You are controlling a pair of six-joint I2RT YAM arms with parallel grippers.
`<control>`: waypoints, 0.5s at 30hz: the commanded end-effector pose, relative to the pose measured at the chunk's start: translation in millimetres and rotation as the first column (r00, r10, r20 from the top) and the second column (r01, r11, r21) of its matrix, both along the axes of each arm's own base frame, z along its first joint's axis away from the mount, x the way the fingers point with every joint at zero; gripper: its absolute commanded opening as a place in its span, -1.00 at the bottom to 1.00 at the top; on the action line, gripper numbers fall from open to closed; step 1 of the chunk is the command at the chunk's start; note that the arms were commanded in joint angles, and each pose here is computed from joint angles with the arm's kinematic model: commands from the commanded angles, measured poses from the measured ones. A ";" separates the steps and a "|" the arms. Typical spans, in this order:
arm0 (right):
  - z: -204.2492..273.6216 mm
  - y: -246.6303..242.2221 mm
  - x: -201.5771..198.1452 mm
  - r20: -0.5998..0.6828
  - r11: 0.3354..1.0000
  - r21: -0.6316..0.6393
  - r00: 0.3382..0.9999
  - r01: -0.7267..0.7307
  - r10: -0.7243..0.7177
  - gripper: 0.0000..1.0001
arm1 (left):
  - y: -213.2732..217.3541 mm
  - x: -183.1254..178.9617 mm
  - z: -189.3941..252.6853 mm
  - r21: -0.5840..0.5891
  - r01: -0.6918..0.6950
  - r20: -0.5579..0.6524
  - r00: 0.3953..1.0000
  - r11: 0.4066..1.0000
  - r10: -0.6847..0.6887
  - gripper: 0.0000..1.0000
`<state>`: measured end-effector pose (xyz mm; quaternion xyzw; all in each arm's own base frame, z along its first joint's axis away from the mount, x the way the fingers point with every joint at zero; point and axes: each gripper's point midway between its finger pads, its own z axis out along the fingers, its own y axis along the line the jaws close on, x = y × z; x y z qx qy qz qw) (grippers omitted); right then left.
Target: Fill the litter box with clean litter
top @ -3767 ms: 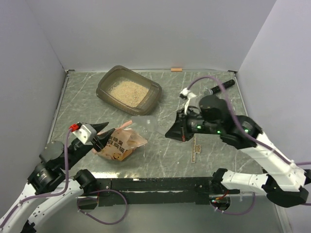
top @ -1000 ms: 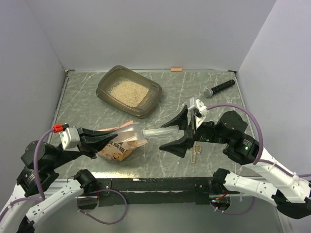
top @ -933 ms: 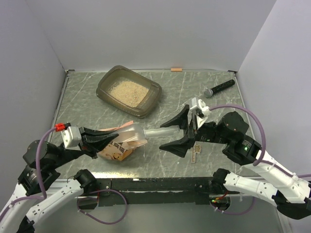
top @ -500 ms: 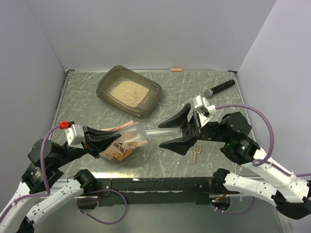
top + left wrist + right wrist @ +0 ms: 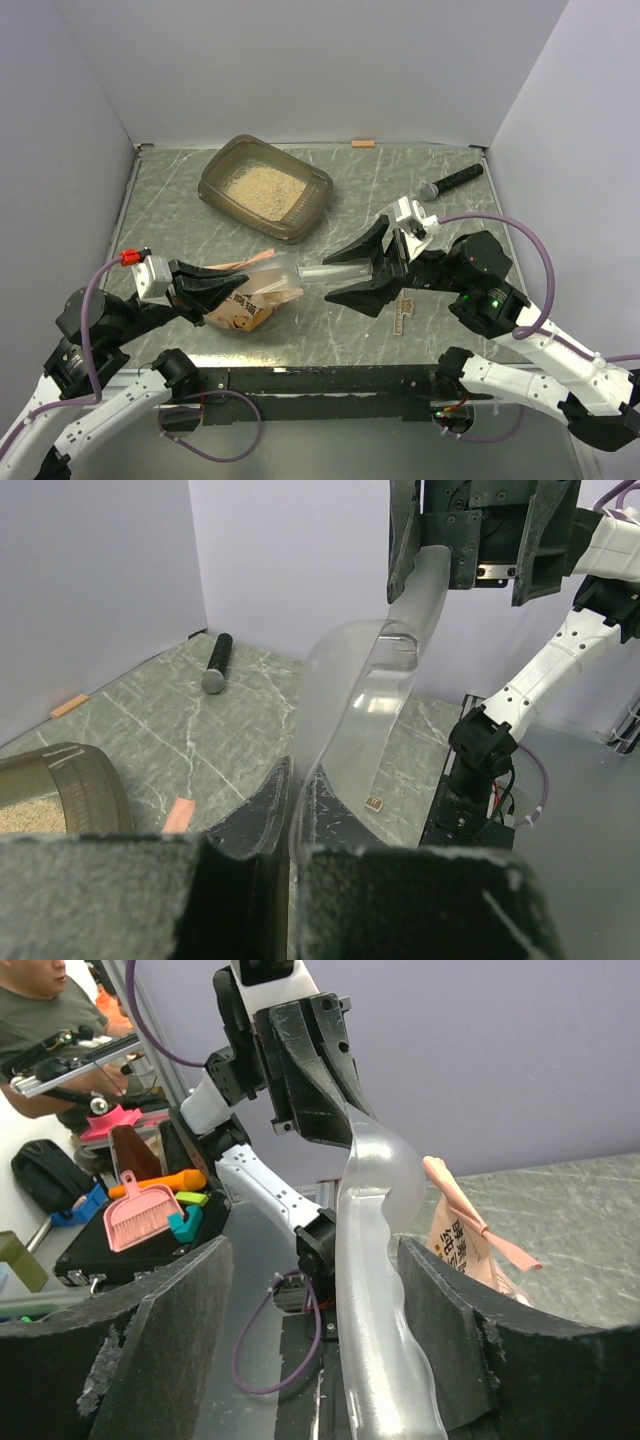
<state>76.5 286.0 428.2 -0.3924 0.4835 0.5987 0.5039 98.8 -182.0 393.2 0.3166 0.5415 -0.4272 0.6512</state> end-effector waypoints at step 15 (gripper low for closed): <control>3.1 -1.7 12.7 0.018 0.998 -0.010 0.997 0.069 -0.069 0.05 | 2.9 -0.2 23.0 -0.056 -0.010 0.034 0.999 0.998 0.012 -0.98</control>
